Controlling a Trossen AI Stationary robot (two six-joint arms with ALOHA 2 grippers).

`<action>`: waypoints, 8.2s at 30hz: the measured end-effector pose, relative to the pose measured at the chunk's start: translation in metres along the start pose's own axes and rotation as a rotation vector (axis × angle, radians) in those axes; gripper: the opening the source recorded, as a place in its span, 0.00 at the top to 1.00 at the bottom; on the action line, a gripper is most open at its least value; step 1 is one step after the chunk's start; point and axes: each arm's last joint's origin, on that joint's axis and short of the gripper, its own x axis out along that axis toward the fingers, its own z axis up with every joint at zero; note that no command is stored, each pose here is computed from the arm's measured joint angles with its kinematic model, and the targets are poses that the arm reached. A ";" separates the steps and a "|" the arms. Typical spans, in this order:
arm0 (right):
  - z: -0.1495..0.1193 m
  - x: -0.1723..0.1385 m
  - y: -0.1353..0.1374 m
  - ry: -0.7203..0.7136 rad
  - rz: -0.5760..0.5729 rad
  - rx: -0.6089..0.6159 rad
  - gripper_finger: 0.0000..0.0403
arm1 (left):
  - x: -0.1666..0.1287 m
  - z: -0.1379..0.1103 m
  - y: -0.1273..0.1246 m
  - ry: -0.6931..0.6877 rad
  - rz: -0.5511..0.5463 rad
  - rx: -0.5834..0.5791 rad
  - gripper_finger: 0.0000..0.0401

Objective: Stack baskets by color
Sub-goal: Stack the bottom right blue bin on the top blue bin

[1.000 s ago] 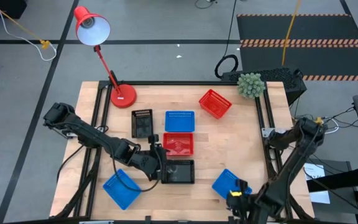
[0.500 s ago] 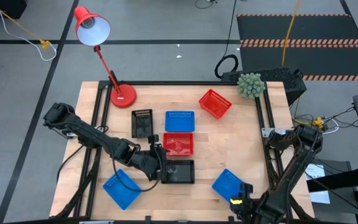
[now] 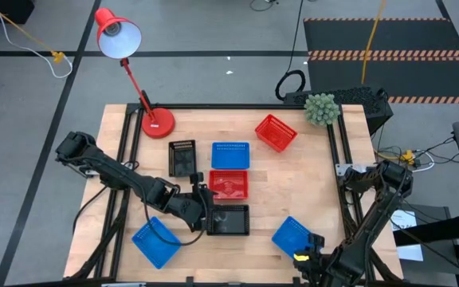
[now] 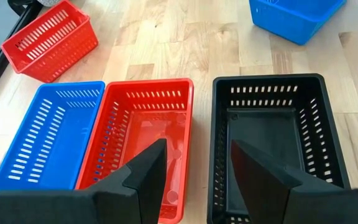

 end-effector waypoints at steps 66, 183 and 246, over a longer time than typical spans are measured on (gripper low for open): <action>0.208 -0.056 -0.143 -0.048 -0.377 -0.466 0.99 | -0.031 -0.053 -0.014 0.238 0.188 0.048 0.55; 0.245 0.041 -0.250 -0.256 -0.208 -0.356 0.98 | -0.036 -0.093 0.031 0.030 0.246 -0.135 0.55; 0.249 0.043 -0.253 -0.279 -0.261 -0.405 0.75 | -0.036 -0.093 0.031 0.031 0.245 -0.135 0.55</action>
